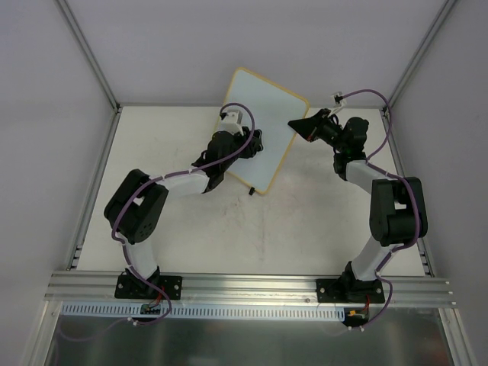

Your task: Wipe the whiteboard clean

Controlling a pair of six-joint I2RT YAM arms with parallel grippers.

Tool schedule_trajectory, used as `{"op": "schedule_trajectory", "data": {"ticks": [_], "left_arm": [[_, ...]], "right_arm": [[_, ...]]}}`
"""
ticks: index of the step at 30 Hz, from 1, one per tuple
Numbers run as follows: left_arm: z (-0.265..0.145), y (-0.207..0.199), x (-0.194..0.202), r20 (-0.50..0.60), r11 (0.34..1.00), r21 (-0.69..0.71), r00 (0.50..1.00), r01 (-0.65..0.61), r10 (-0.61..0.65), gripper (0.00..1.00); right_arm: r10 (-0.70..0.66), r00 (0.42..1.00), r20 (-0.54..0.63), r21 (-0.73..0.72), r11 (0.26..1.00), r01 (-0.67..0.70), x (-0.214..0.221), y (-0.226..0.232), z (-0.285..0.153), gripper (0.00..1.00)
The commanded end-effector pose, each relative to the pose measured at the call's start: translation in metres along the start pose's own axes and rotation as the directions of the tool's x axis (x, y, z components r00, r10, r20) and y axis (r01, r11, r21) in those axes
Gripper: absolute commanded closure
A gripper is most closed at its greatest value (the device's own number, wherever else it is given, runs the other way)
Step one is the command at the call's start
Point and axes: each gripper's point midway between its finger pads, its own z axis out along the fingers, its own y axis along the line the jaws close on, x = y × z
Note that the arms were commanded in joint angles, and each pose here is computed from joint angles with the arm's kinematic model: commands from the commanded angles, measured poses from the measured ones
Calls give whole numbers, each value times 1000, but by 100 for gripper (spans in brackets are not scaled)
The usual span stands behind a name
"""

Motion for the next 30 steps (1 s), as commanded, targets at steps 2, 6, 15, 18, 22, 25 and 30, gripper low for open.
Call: {"op": "schedule_trajectory", "data": {"ticks": [2, 6, 15, 18, 22, 25, 30], "left_arm": [[2, -65, 16, -35, 969, 223, 992, -109, 120, 100], [-3, -87, 35, -64, 946, 296, 985, -134, 160, 100], [-3, -76, 46, -71, 965, 211, 982, -155, 173, 100], [-7, -45, 53, -101, 992, 87, 990, -94, 103, 100], [-17, 1, 54, -83, 996, -88, 996, 11, -18, 100], [-22, 23, 63, -100, 988, -133, 990, 81, -95, 100], [-29, 69, 69, -88, 944, -226, 959, 243, -268, 100]], "right_arm": [[-119, 992, -41, -141, 984, 112, 8, 36, 1, 100], [-118, 992, -42, -142, 984, 111, 9, 36, 1, 100], [-117, 992, -43, -142, 984, 110, 9, 36, 1, 100], [-119, 992, -41, -143, 983, 112, 8, 37, 0, 100], [-122, 992, -38, -145, 983, 115, 7, 38, 0, 100], [-121, 992, -40, -145, 983, 114, 7, 38, 0, 100], [-121, 992, -41, -148, 982, 113, 8, 39, -1, 100]]}}
